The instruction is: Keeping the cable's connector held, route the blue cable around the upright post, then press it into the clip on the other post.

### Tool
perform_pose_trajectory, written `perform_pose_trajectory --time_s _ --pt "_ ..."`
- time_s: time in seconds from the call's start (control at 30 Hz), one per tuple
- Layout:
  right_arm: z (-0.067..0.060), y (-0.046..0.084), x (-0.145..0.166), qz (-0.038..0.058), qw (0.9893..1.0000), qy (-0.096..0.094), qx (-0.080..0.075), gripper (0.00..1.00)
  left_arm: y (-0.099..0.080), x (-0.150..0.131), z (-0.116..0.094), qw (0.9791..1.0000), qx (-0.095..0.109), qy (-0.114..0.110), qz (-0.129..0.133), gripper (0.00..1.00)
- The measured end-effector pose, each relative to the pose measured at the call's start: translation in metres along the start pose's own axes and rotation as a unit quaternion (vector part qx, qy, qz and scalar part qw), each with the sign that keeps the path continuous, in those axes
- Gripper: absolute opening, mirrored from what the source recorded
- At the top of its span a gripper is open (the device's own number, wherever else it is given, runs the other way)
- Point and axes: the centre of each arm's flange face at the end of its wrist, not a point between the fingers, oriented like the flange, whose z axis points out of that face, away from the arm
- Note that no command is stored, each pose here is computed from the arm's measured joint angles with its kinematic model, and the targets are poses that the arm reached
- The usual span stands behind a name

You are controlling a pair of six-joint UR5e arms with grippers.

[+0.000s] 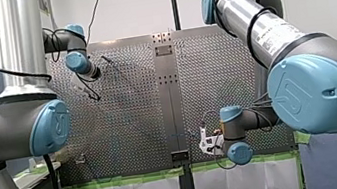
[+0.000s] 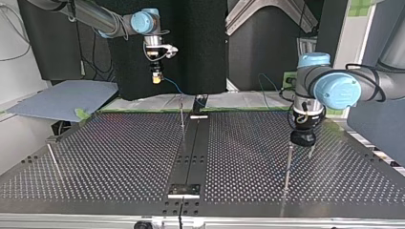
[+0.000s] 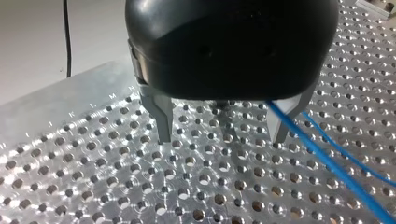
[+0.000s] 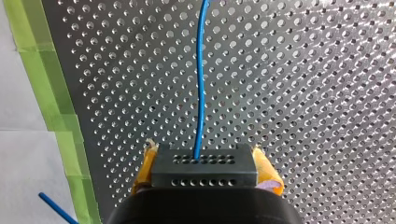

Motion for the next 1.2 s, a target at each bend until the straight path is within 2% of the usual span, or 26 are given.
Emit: perform_pose_trajectory --time_s 0.2,0.4,0.9,1.2 --pt "0.0 0.0 0.0 0.0006 1.0 0.0 0.0 0.0 0.001 0.006 -0.015 0.9999 0.005 0.015 0.006 1.0" --pt "0.0 0.0 0.0 0.0008 1.0 0.0 0.0 0.0 -0.007 0.002 -0.032 0.9998 0.014 0.01 0.009 1.0" --pt "0.001 0.002 0.0 0.0044 1.0 0.0 -0.002 0.0 -0.024 0.0 -0.065 0.9991 0.028 0.016 0.027 1.0" --pt "0.002 0.004 0.001 0.006 1.0 0.001 -0.003 0.0 -0.05 -0.01 -0.1 0.9973 0.032 0.012 0.065 1.0"
